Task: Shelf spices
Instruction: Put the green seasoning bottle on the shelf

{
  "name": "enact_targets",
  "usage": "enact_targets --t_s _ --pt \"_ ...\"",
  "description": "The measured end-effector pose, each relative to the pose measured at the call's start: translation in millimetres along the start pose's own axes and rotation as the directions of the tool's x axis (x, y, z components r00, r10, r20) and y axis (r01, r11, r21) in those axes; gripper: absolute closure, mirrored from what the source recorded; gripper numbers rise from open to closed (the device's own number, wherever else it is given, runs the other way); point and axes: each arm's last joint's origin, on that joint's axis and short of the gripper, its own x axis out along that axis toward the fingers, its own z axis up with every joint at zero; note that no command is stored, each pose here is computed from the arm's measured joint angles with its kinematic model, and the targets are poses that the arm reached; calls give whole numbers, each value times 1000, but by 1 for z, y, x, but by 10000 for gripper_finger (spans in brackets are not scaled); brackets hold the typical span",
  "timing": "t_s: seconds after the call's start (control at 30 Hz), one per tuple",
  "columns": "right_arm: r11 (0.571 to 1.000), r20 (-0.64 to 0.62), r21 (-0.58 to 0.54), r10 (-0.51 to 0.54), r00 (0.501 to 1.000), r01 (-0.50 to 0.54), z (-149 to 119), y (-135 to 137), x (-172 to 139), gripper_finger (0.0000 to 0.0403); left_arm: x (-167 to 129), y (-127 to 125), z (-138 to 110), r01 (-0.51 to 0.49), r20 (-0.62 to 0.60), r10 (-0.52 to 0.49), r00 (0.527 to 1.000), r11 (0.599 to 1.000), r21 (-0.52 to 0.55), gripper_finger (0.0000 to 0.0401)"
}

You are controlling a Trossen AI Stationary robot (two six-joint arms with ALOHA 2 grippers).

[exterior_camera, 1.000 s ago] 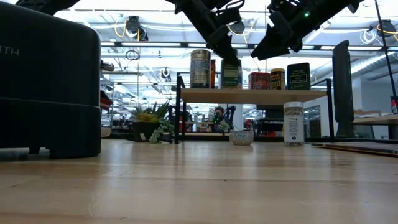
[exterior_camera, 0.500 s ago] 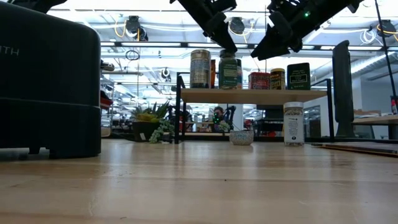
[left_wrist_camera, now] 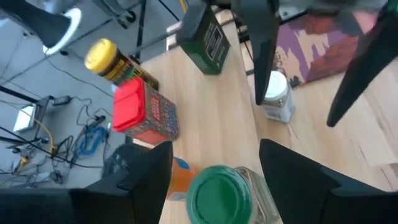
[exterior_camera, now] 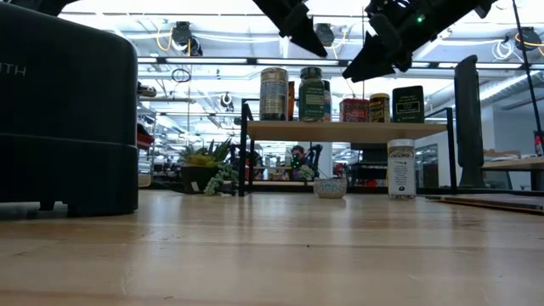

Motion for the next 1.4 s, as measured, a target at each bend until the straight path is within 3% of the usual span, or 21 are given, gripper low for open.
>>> enact_targets --t_s 0.27,0.57,0.73,0.83,0.93,1.4 --pt "982 45 -65 181 982 -178 5 9 1 161 -40 4 16 -55 93 54 994 999 -1 152" --pt "924 15 -189 340 940 -331 -5 37 37 167 -126 -18 41 -69 196 61 979 997 34 152" --pt "928 80 -239 312 947 -286 -6 47 60 188 -171 -36 46 -90 200 80 977 995 42 152" --pt "950 120 -236 239 963 -206 -6 49 69 196 -190 -46 45 -87 178 79 981 996 38 152" --pt "955 142 -228 227 964 -191 -8 52 77 200 -202 -54 42 -93 138 87 987 995 38 152" --pt "972 158 -234 9 987 28 -16 51 96 200 -208 -74 30 -31 -21 31 999 999 -12 152"
